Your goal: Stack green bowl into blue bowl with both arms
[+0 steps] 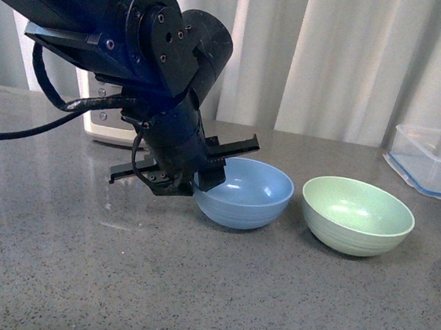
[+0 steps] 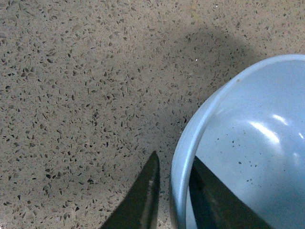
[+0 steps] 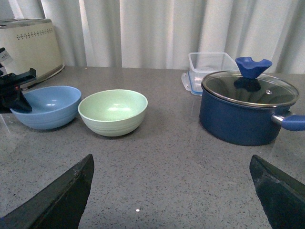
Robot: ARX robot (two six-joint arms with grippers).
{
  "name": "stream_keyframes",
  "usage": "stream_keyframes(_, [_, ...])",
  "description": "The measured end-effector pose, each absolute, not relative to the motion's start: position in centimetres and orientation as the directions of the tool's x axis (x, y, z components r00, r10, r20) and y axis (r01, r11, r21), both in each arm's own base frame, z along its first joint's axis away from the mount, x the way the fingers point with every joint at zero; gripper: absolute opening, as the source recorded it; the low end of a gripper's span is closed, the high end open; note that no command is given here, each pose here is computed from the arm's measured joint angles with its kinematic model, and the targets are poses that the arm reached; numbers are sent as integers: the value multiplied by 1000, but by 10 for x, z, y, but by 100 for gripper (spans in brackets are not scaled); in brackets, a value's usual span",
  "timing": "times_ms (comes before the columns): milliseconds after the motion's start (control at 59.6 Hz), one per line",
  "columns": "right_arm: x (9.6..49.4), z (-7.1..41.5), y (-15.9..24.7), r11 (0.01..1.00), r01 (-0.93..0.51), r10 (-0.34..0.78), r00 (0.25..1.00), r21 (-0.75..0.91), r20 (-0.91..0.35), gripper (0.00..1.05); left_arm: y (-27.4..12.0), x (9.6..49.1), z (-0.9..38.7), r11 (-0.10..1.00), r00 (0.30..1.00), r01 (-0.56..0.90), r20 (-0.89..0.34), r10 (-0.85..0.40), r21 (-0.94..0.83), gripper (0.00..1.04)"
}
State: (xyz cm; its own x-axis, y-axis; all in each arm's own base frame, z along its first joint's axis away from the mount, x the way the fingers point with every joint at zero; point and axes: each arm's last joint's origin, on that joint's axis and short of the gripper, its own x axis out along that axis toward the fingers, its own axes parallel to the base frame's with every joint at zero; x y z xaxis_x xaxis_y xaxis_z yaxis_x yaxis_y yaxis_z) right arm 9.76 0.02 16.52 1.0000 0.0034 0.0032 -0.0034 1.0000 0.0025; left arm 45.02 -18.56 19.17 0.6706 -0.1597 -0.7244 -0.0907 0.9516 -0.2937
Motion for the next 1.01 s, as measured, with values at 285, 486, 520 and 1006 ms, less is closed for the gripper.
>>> stream_keyframes(285, [98,165,0,1000,-3,3,1000,2,3,95,-185,441,212,938,735,-17,-640,-223,-346,66])
stream_keyframes(486, [98,165,0,1000,-3,3,1000,2,3,95,-164,399,279,932,934,75,-302,-190,-354,88])
stream_keyframes(520, [98,165,0,1000,-3,3,1000,2,3,95,-156,389,288,950,975,48,-193,-111,-308,83])
stream_keyframes(1006, [98,165,0,1000,-3,3,1000,2,3,95,-47,253,217,1000,1000,11,0,-11,-15,4])
